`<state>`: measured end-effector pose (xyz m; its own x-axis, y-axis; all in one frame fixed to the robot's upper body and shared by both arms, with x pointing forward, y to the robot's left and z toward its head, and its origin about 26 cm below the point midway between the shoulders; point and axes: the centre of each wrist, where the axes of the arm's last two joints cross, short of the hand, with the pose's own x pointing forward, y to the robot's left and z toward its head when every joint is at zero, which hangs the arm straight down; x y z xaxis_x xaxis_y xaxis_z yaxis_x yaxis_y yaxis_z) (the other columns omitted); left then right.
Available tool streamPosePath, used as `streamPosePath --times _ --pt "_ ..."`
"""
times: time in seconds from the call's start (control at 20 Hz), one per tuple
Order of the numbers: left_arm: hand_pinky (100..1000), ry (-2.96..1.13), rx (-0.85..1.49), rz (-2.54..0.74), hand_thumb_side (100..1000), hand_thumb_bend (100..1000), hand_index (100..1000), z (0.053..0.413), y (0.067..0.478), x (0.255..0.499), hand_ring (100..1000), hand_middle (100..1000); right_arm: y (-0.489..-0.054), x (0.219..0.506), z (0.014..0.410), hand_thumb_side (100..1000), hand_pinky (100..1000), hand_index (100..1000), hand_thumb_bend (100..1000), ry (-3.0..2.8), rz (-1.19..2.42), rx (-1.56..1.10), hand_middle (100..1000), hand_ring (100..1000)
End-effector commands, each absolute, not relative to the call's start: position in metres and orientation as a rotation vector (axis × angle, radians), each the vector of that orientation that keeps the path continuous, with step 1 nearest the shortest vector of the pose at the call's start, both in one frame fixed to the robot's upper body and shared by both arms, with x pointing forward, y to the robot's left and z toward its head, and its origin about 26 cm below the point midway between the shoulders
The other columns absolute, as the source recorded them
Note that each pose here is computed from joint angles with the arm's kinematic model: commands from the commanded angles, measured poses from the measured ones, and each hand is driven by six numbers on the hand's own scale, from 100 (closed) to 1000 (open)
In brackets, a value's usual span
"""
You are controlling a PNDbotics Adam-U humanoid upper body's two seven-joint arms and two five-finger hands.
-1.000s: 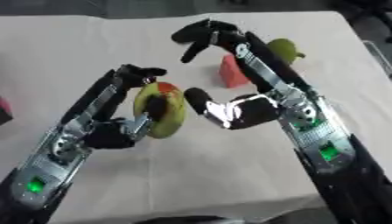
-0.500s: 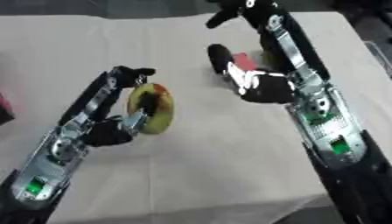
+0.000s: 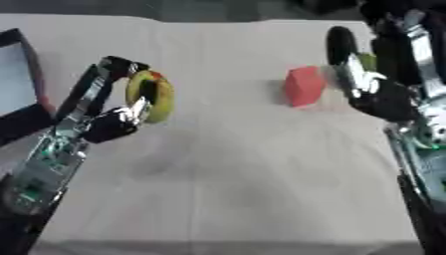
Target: Pick up the objects with one hand, pass them to the other hand, and then place them into the box on the other side of the table.
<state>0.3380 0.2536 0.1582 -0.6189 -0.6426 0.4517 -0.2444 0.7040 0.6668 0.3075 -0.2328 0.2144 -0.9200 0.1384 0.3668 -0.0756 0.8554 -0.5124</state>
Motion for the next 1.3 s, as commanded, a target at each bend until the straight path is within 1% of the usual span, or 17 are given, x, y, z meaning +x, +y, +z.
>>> streamPosePath --times 0.05,0.2,0.3,0.35,0.4,0.45,0.5,0.55,0.65,0.7,0.75,0.85,0.9,0.95,1.05,1.15,1.3 --pt "669 -2.106 1.143 -0.703 100 131 388 0.183 0.318 0.336 353 285 -0.236 0.304 0.220 562 905 864 141 -2.632 0.805 -0.070 791 663" --pt "636 -1.819 1.477 -0.668 100 287 387 0.173 0.378 0.341 353 288 -0.236 0.303 0.217 563 905 864 136 -2.613 0.821 -0.069 791 662" --pt "624 -1.615 1.623 -0.658 100 326 394 0.162 0.415 0.344 357 293 -0.235 0.302 0.214 565 906 864 132 -2.605 0.833 -0.065 791 662" --pt "627 -1.515 1.678 -0.652 100 346 435 0.155 0.433 0.344 385 337 -0.235 0.302 0.213 565 906 864 131 -2.602 0.839 -0.063 791 662" --pt "675 -1.395 1.720 -0.670 100 428 676 0.147 0.451 0.343 509 531 -0.235 0.302 0.212 566 906 864 129 -2.600 0.844 -0.060 791 662" --pt "714 -1.274 1.734 -0.715 107 448 803 0.139 0.466 0.342 592 643 -0.235 0.302 0.212 565 907 864 130 -2.598 0.848 -0.058 791 661" --pt "727 -1.168 1.730 -0.762 113 475 858 0.134 0.478 0.340 634 691 -0.235 0.302 0.211 565 907 863 129 -2.596 0.850 -0.056 790 661" --pt "737 -1.089 1.733 -0.787 304 530 905 0.135 0.487 0.340 671 723 -0.235 0.302 0.211 565 907 863 123 -2.594 0.853 -0.053 790 661" --pt "737 -1.018 1.742 -0.804 304 530 905 0.137 0.494 0.339 671 723 -0.235 0.302 0.211 565 907 863 123 -2.592 0.857 -0.049 790 661" --pt "749 -1.027 1.760 -0.791 441 625 936 0.144 0.494 0.341 711 746 -0.235 0.302 0.210 569 908 864 114 -2.592 0.861 -0.047 790 660" --pt "766 -1.072 1.790 -0.754 450 593 942 0.153 0.489 0.342 711 744 -0.234 0.301 0.210 569 908 864 113 -2.591 0.868 -0.046 790 660" --pt "826 -1.232 1.789 -0.679 428 422 940 0.170 0.470 0.345 698 717 -0.235 0.301 0.210 570 907 865 110 -2.590 0.874 -0.047 790 660" --pt "877 -1.345 1.749 -0.647 419 280 938 0.180 0.455 0.345 693 691 -0.236 0.301 0.210 569 907 865 110 -2.590 0.872 -0.052 790 659" --pt "926 -1.477 1.677 -0.624 454 100 941 0.190 0.438 0.344 683 670 -0.237 0.301 0.210 568 907 866 109 -2.590 0.869 -0.058 790 659" --pt "953 -1.777 1.444 -0.620 471 100 942 0.209 0.399 0.338 681 652 -0.242 0.301 0.210 566 906 866 109 -2.589 0.859 -0.084 789 659" --pt "933 -2.035 1.194 -0.665 463 100 943 0.226 0.365 0.325 639 608 -0.250 0.300 0.209 584 903 867 100 -2.581 0.853 -0.133 790 659" --pt "934 -2.306 0.853 -0.720 475 100 909 0.246 0.321 0.302 617 581 -0.275 0.296 0.202 556 902 865 107 -2.535 0.848 -0.277 789 656"
